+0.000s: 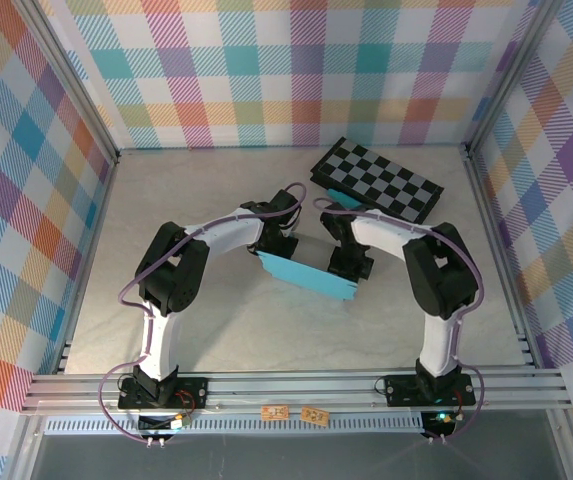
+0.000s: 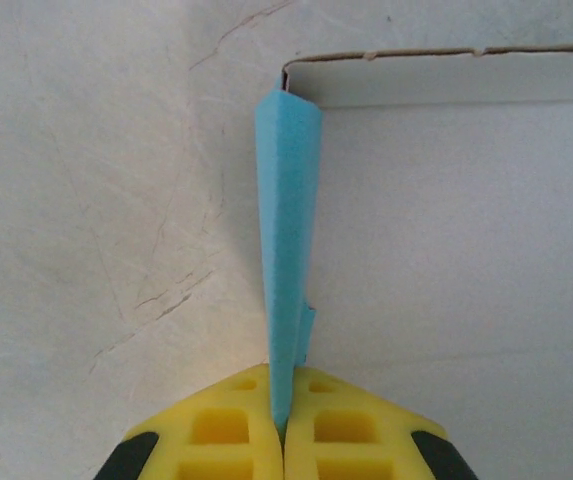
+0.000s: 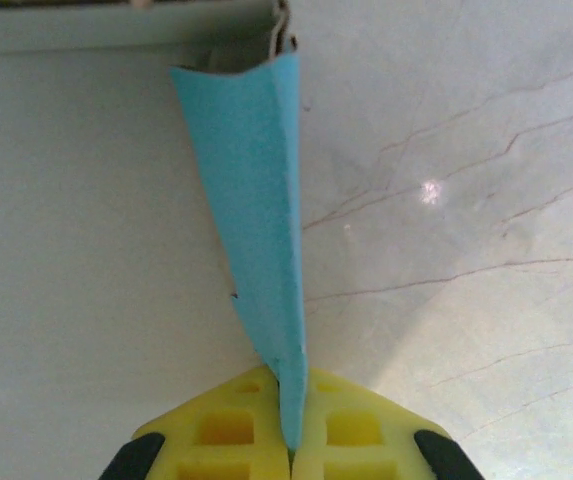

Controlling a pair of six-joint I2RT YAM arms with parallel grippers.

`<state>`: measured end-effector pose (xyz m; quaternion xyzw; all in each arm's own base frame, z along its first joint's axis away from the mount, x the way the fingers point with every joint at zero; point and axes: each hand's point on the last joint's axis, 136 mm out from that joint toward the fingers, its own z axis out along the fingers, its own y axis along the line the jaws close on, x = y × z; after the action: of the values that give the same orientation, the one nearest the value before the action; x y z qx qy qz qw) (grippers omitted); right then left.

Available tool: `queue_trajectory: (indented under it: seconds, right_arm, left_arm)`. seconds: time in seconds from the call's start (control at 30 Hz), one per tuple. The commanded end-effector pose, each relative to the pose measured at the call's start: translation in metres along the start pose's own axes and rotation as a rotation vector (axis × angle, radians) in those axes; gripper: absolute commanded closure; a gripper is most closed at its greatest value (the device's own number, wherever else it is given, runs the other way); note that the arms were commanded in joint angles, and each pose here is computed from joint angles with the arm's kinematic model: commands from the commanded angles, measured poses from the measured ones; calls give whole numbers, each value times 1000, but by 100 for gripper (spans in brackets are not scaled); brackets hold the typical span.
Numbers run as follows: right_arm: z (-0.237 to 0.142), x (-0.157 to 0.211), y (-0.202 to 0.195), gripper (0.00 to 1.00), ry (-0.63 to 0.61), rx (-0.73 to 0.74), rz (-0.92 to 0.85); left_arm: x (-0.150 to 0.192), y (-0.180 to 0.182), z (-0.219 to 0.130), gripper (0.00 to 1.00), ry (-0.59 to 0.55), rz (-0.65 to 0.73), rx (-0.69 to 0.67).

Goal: Fold the paper box

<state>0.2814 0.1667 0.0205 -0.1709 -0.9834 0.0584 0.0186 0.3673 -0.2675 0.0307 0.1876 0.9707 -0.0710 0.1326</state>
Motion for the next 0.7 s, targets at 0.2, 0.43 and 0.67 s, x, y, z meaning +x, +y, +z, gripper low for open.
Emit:
queue_trajectory:
  seconds: [0.2,0.43,0.67]
  right_arm:
    - [-18,10,-5,82,-35,-44,4]
    - [-46,19,6,54,-1,-224,7]
    - [-26,34,7,53,63,-272,27]
  left_arm:
    - [-4,9,6,100,6,-16,-39]
    - [-2,10,8,100,6,-24,-37]
    - [-4,10,7,100,3,-26,-34]
